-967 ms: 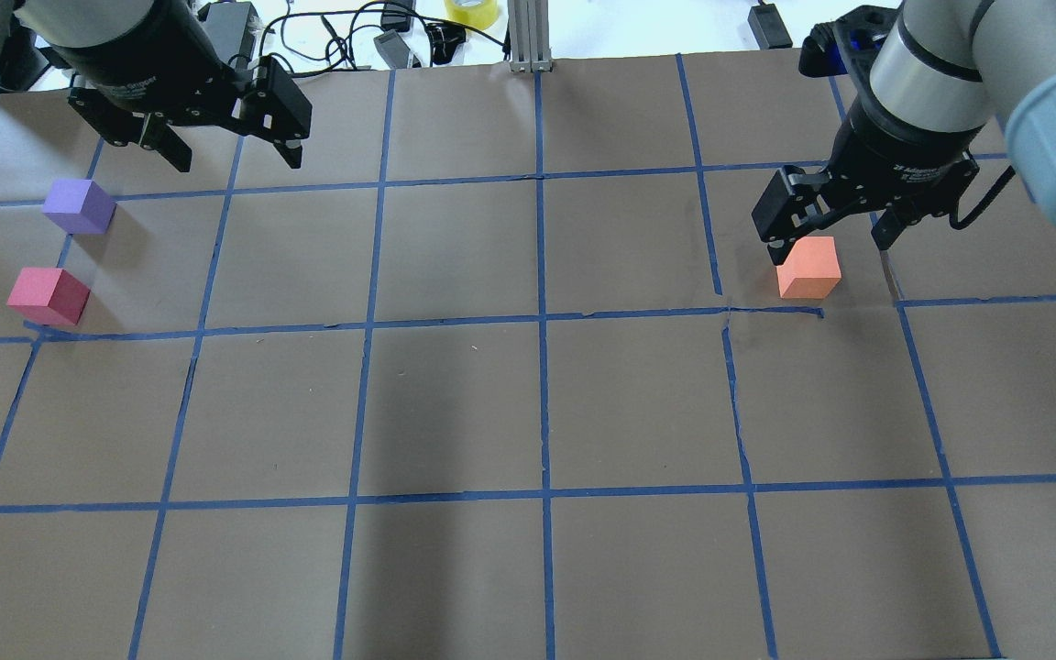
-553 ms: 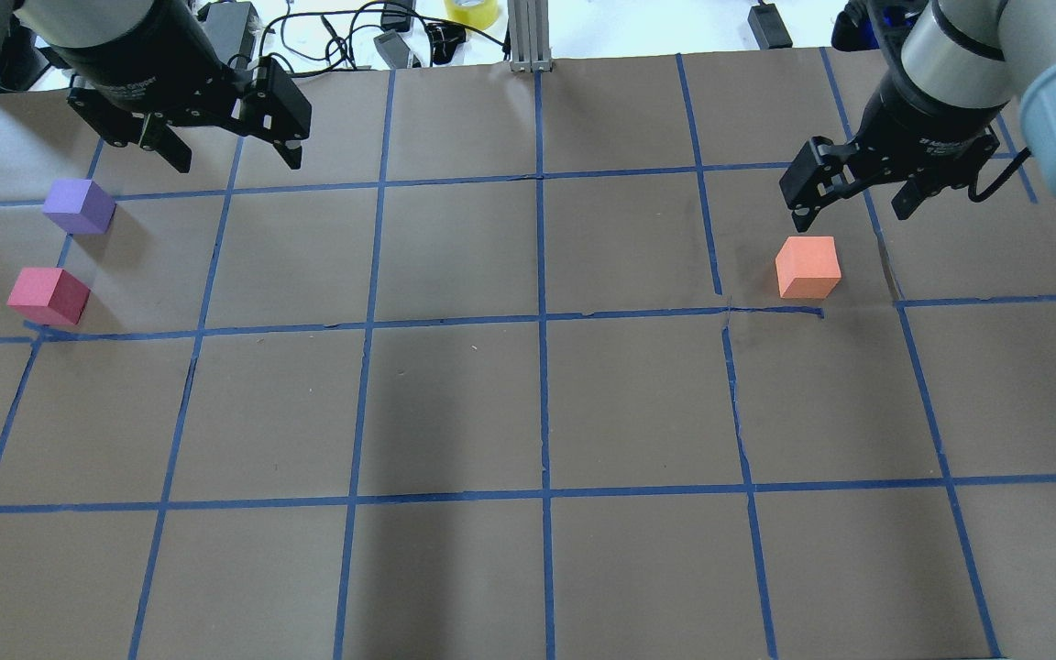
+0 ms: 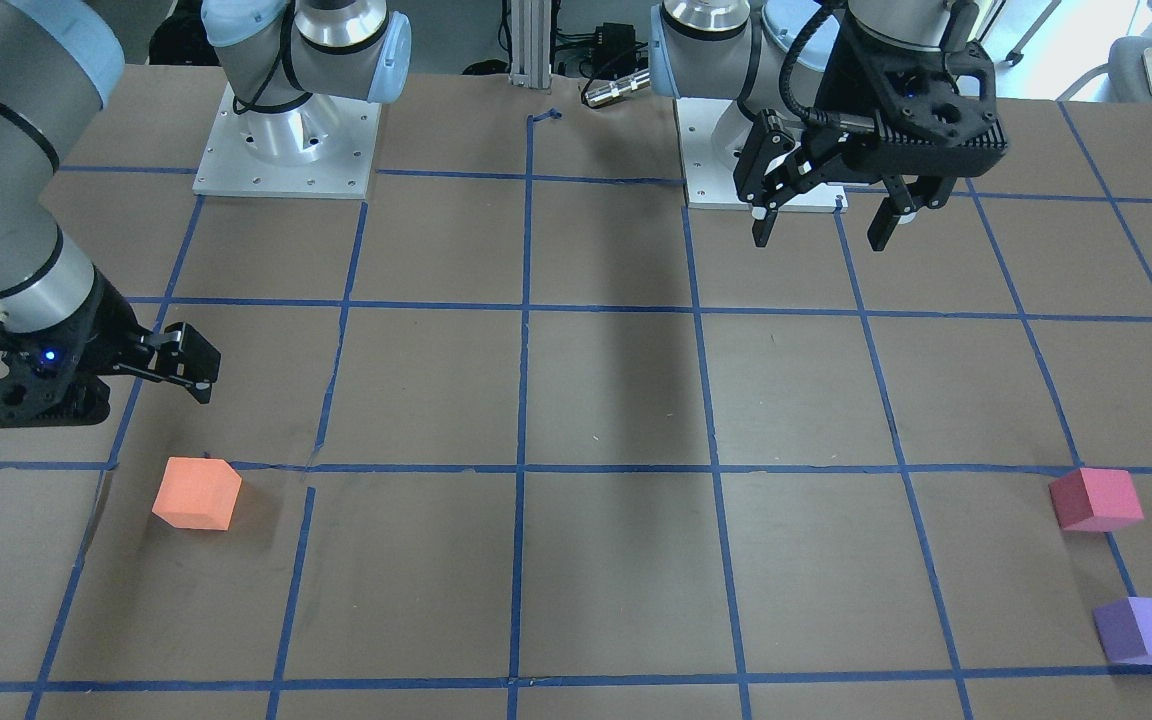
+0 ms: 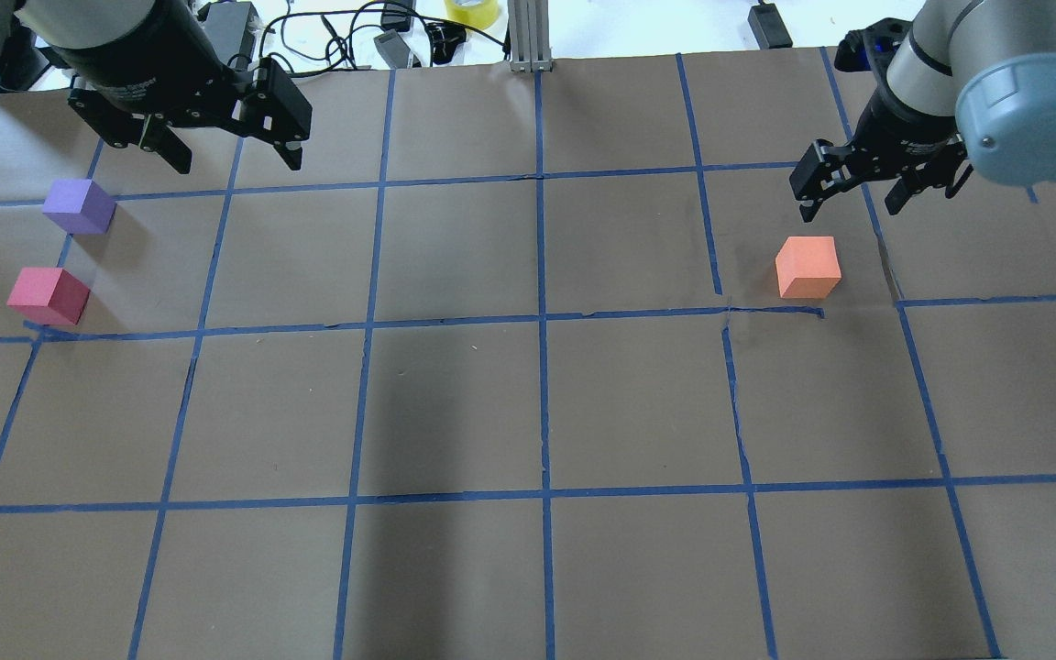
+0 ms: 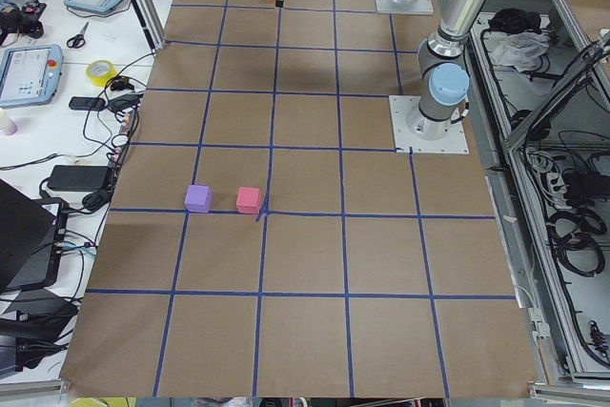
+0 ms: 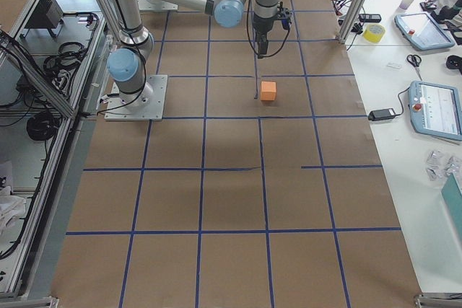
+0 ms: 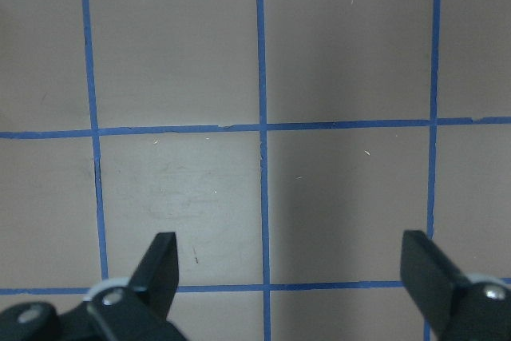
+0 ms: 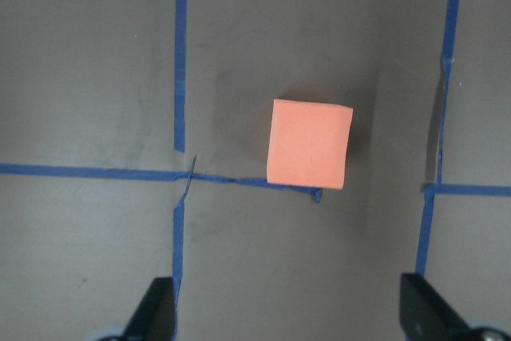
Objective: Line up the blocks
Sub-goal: 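Lower the right gripper onto the orange cube and close it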
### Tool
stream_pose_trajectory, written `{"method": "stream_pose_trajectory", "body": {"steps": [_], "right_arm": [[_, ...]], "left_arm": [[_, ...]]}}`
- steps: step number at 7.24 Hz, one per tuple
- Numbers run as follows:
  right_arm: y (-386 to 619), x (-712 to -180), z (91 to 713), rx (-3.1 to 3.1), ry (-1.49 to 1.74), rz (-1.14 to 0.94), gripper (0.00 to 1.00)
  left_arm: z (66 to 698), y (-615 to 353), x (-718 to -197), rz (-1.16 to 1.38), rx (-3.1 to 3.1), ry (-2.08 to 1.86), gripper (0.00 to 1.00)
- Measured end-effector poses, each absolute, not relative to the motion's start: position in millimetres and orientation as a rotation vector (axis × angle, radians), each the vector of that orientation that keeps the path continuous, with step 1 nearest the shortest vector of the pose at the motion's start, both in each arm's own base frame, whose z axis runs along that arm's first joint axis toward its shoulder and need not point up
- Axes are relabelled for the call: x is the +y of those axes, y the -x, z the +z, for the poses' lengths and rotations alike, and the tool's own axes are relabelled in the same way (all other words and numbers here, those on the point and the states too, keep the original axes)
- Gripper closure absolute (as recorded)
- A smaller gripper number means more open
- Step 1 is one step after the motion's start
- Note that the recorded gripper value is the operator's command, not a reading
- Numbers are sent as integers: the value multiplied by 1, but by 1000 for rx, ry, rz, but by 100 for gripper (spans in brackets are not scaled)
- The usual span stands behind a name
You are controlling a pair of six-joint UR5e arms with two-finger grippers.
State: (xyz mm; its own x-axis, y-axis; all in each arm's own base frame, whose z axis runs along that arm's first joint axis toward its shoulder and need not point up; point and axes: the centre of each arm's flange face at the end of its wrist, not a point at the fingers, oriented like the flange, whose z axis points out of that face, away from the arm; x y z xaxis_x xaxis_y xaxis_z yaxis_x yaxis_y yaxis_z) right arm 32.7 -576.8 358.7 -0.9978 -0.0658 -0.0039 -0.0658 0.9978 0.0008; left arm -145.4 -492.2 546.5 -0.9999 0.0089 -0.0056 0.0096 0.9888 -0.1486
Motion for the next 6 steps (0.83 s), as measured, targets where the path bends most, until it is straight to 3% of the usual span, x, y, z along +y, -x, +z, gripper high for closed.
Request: {"method": "stream_pose_trajectory", "body": {"steps": [6], "right_arm": [[-13,-629,243,3139,185,35,0]], "left_arm": [[546,145,-493,-233,3128,-15,0]]}}
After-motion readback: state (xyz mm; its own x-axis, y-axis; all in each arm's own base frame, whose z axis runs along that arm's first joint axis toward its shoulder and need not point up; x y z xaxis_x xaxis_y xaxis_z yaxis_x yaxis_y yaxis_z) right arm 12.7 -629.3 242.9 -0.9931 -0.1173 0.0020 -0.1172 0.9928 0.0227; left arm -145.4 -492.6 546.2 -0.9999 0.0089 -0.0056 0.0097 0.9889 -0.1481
